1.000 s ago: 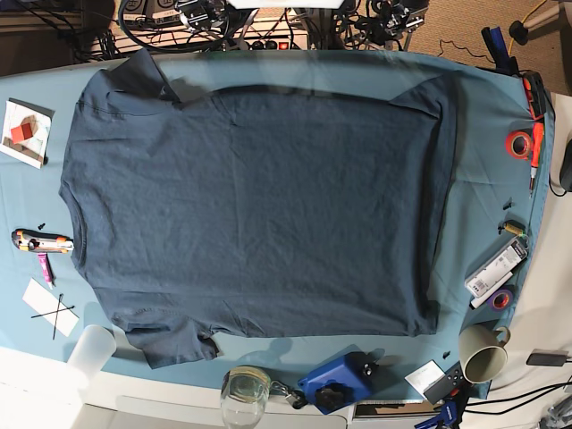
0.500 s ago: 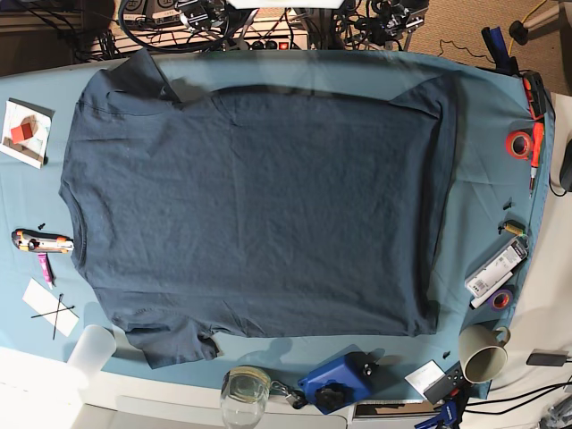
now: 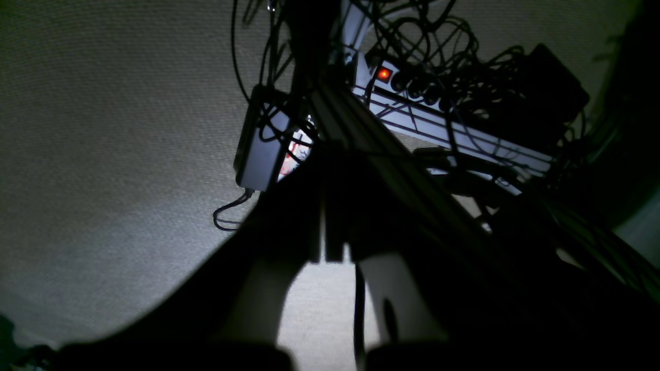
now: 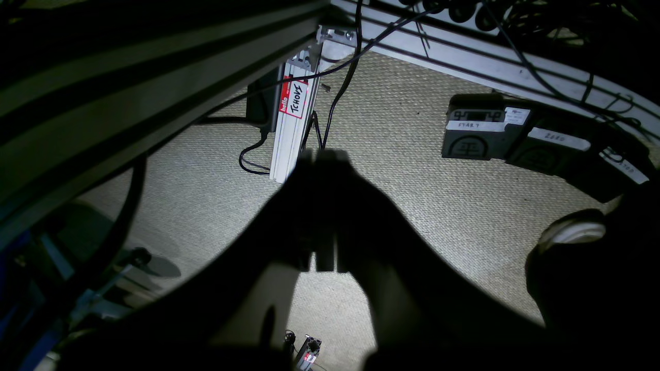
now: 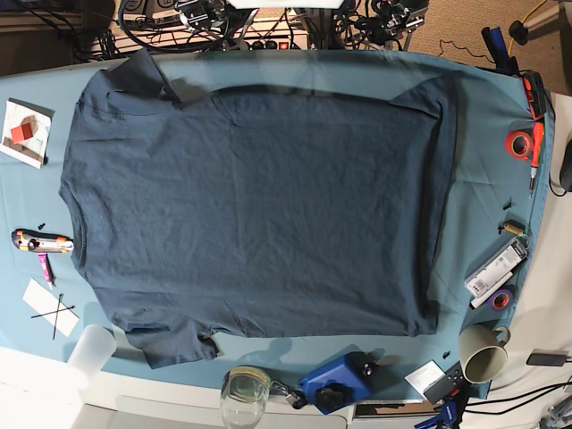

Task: Fold the T-shirt properly

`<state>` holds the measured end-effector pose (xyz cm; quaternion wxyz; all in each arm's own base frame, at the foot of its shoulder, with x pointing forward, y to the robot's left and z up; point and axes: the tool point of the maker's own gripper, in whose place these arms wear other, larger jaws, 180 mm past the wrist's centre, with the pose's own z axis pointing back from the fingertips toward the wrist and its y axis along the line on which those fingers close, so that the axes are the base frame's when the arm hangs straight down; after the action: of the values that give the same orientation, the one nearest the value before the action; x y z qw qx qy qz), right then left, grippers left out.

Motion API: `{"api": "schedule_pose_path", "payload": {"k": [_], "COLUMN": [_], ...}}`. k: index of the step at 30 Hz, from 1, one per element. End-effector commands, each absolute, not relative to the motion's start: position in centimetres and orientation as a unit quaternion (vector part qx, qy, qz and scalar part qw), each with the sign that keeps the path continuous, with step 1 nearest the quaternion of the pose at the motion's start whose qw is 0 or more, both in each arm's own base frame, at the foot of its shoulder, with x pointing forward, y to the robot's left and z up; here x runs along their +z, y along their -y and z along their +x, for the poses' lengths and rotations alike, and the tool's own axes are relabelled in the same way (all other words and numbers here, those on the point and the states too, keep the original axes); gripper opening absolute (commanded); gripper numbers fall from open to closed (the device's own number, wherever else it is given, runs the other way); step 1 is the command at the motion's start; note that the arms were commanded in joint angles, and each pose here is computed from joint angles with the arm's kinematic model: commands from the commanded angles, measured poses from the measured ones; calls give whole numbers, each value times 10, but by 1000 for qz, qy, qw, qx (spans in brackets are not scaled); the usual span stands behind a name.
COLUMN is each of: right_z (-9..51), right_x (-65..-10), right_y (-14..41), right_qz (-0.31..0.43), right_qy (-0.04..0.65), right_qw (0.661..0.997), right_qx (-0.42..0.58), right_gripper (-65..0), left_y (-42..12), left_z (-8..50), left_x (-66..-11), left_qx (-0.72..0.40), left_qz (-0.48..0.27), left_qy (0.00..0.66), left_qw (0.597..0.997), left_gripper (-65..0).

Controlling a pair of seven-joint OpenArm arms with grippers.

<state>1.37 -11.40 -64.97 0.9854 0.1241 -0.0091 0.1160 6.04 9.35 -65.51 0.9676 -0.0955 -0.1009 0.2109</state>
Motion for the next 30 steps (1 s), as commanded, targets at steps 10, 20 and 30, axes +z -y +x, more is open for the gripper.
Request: {"api": "schedule_pose_path", "payload": {"k": [10,20,30], "right_z": [-7,-32,-41], "right_x": [-648,-622,-576], "right_y": [142,189,210], "right_qz": [105,86,87], "right_qy": [-39,-32,-24], "right_qw": [986,990,985], "right_qx": [120,107,144], "right_gripper": [-650,-650,-650], "left_y": [-102,-148,-195], "left_z": [40,27,7], "left_x": [-654,-627,-590], "left_qx": [195,150,87], "left_qz": [-84,-126,-106], "left_qy": [100,137,176], "left_qw": [972,971,975], "left_gripper": [-650,-650,-650]}}
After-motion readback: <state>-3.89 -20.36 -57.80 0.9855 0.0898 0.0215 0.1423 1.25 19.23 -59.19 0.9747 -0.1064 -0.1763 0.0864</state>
